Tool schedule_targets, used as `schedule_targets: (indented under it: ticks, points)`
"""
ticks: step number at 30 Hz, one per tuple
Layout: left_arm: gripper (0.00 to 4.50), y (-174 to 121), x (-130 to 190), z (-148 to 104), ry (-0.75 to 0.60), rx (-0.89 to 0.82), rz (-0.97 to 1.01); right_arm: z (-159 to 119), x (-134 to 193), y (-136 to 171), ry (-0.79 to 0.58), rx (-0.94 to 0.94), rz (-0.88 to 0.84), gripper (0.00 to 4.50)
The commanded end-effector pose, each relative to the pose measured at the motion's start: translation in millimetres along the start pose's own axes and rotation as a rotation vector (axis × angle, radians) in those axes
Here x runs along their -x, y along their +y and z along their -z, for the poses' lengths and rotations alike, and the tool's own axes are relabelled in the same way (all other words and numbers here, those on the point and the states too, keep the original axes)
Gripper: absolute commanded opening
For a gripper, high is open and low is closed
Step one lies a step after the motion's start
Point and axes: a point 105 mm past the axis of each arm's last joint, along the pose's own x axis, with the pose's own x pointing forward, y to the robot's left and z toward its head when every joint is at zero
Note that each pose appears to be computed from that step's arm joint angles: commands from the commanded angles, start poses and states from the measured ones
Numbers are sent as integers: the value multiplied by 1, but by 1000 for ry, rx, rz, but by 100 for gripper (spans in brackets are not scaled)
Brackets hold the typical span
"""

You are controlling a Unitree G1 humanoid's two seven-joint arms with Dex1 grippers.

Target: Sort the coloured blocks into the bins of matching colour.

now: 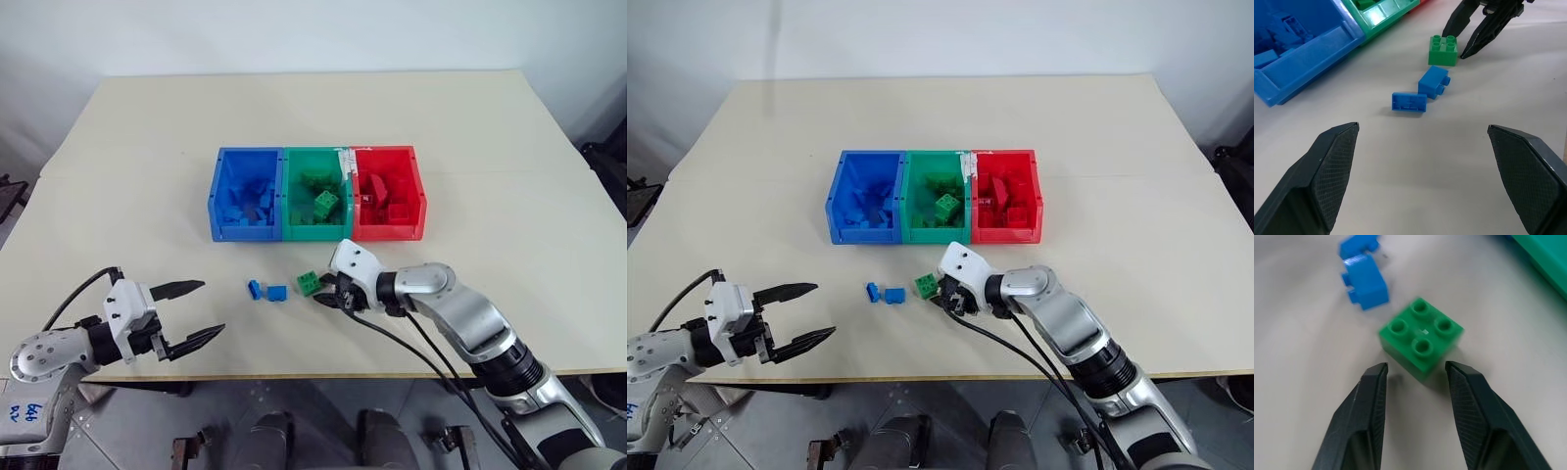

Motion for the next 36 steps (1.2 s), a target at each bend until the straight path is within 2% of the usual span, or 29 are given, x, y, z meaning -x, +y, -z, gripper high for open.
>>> schedule_targets:
  ticks: [1, 5, 8, 15, 19, 23, 26, 31, 36]
  points:
    - [450, 2, 0, -6, -12, -25, -1, -13, 9, -5, -64, 46, -2, 189]
    - [450, 3, -1, -6, -14, -27, -8, -17, 10, -16, -70, 91, 9, 279]
    - [450, 2, 0, -6, -14, -27, -9, -25, 6, -20, -115, 214, -36, 376]
    - [450, 3, 0, -8, -14, -34, 0, -25, -18, -15, -130, 280, -249, 376]
    - [450, 3, 1, -8, -10, -35, 10, -14, -19, -8, -49, 312, -389, 376]
    - [450, 2, 1, -8, -10, -34, 10, -15, -20, -10, -36, 316, -417, 376]
    - [450, 1, 0, -8, -12, -31, 10, -19, -23, -8, -53, 313, -412, 316]
    - [450, 0, -2, -8, -17, -28, 11, -18, -26, -10, -55, 291, -344, 149]
    - [450, -1, -4, -8, -20, -23, 12, -18, -18, -5, -61, 232, -323, 145]
